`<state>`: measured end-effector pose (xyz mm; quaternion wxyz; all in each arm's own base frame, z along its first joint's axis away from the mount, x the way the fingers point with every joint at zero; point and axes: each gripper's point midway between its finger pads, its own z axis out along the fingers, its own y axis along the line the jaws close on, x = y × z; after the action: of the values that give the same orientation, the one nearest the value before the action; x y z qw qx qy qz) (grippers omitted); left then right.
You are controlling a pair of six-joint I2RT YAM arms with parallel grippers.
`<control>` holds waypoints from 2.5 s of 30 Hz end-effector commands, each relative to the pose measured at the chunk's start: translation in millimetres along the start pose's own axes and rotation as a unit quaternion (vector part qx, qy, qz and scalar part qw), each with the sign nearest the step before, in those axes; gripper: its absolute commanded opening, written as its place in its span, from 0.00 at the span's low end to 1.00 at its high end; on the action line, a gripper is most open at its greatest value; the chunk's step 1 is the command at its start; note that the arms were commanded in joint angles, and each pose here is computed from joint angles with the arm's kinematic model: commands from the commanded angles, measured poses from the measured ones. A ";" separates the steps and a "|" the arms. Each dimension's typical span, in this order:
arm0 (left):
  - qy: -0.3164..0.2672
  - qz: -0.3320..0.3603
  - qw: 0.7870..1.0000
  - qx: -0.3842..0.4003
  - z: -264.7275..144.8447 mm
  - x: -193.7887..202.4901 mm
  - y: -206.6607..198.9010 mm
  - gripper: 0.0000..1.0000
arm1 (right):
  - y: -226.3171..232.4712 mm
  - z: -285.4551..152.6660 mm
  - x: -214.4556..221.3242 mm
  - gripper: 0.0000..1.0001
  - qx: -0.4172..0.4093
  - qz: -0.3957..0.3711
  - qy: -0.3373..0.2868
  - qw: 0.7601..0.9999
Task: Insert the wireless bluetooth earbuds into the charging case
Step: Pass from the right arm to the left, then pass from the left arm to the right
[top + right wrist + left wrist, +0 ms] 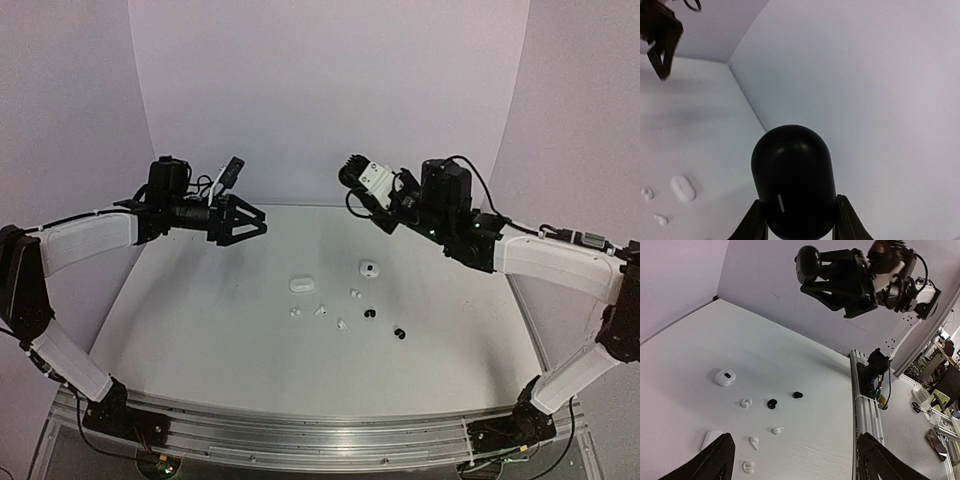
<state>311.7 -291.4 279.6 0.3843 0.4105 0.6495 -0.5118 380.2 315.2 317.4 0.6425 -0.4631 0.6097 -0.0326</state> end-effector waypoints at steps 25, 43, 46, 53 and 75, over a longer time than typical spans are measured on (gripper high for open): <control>-0.002 0.058 0.998 0.038 29.3 -66.4 -48.2 0.58 | 97.2 17.5 -125.8 0.01 0.100 -0.130 -0.130 0.978; -0.002 0.088 0.995 0.047 22.2 -65.1 -60.4 0.00 | 102.1 13.4 -127.8 0.48 0.067 -0.084 -0.140 0.984; 0.000 0.115 0.992 0.044 20.6 -65.7 -61.6 0.00 | 98.5 9.2 -125.4 0.96 0.017 -0.008 -0.132 0.991; -0.005 0.250 0.966 0.068 14.1 -58.3 -75.8 0.00 | 115.4 -30.9 -109.5 0.98 -0.232 0.167 -0.112 0.952; -0.001 0.263 0.952 0.155 13.0 -47.5 -97.3 0.00 | 143.9 -10.5 -124.6 0.46 -0.314 0.198 -0.103 0.923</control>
<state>248.1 -324.4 335.1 0.4257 0.6091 0.4614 -0.4847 263.1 458.5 297.7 0.4987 -0.5122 0.6193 0.3246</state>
